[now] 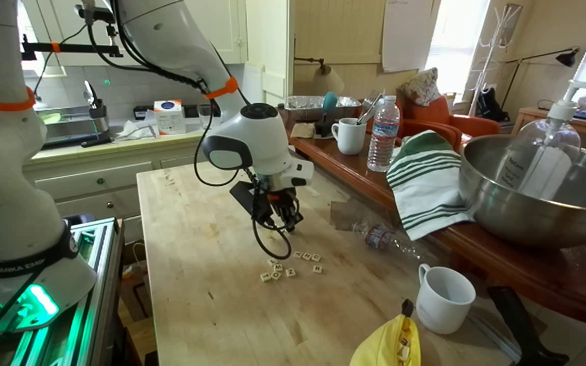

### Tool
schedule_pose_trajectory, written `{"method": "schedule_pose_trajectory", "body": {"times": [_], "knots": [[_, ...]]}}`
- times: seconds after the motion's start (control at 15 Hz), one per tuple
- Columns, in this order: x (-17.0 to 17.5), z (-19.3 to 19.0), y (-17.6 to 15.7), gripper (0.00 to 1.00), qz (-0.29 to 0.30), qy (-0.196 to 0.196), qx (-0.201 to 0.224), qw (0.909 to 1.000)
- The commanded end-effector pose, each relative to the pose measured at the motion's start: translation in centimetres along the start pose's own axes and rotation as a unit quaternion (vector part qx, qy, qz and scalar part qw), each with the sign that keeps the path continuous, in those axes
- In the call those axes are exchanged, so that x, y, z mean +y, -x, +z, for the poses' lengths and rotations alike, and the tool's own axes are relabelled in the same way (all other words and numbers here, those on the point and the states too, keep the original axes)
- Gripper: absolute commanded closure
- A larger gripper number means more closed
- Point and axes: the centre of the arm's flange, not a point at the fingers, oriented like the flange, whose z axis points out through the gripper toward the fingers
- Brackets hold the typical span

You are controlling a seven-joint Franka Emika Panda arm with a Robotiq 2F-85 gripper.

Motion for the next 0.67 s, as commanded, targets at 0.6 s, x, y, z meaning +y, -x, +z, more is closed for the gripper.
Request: {"method": "schedule_pose_trajectory", "body": {"times": [0.6], "knots": [[-2.1, 1.8, -0.5, 1.0, -0.016, -0.015, -0.005, 0.9997]]}}
